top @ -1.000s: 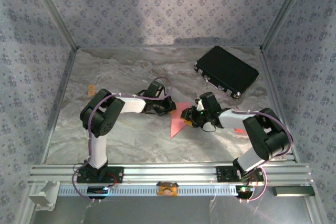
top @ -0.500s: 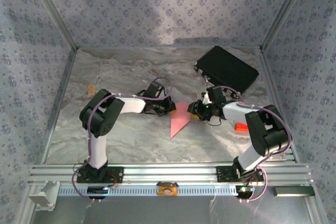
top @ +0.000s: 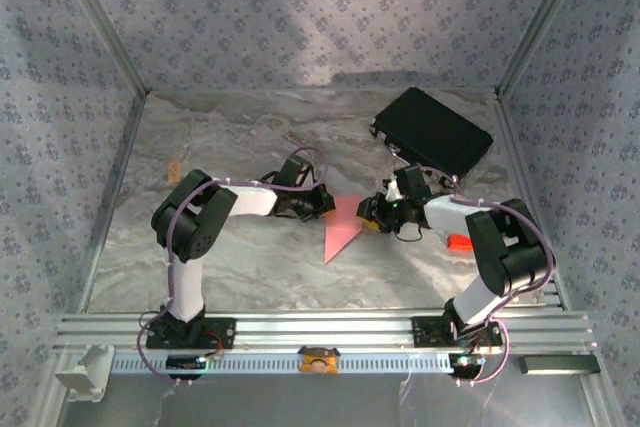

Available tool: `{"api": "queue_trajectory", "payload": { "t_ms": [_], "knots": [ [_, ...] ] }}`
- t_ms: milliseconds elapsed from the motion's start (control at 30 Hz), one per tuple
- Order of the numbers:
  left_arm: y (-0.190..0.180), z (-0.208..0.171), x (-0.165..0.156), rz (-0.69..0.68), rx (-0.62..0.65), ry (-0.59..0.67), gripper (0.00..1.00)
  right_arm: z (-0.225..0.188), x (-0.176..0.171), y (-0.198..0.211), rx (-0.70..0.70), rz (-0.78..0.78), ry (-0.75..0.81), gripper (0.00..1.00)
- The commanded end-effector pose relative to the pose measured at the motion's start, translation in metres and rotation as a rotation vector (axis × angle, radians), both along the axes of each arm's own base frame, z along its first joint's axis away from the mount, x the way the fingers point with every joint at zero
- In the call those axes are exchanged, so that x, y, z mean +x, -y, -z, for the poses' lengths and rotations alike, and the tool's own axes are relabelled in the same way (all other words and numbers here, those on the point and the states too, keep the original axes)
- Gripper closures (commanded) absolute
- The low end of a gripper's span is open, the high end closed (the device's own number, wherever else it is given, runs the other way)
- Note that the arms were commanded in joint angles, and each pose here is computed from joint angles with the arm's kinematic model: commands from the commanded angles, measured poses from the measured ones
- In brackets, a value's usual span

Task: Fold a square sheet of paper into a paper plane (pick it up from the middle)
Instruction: Fold the wing for the fifth time at the center of the table.

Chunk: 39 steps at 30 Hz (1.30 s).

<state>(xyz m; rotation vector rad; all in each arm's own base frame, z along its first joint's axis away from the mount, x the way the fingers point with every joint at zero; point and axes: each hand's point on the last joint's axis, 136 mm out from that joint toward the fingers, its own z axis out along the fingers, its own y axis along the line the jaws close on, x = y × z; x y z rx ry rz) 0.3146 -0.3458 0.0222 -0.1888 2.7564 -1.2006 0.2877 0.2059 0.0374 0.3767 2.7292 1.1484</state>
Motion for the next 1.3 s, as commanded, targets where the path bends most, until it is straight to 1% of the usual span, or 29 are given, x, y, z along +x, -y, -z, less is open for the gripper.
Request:
{"api": "queue_trajectory", "payload": {
  "t_ms": [0,133,300,433,600,933,1267],
  "knots": [
    [-0.019,0.022,-0.021,-0.006,0.086,-0.088,0.93,0.011,-0.009,0.001,0.006,-0.015,-0.056,0.60],
    [-0.019,0.022,-0.022,-0.002,0.086,-0.089,0.93,0.011,-0.008,-0.005,0.051,-0.022,-0.059,0.61],
    [-0.019,0.022,-0.020,-0.004,0.083,-0.087,0.93,0.001,-0.002,-0.011,0.115,-0.026,-0.020,0.61],
    [-0.018,0.021,-0.019,-0.008,0.075,-0.083,0.93,-0.003,0.003,-0.010,0.128,-0.040,0.012,0.62],
    [-0.016,0.020,-0.017,-0.004,0.071,-0.077,0.93,-0.008,0.008,-0.014,0.208,-0.067,0.031,0.62],
    [-0.015,0.019,-0.017,-0.003,0.068,-0.078,0.93,-0.005,0.011,-0.015,0.221,-0.093,0.041,0.63],
    [-0.016,0.017,-0.016,-0.006,0.062,-0.074,0.93,-0.006,0.014,-0.021,0.256,-0.146,0.058,0.66]
  ]
}}
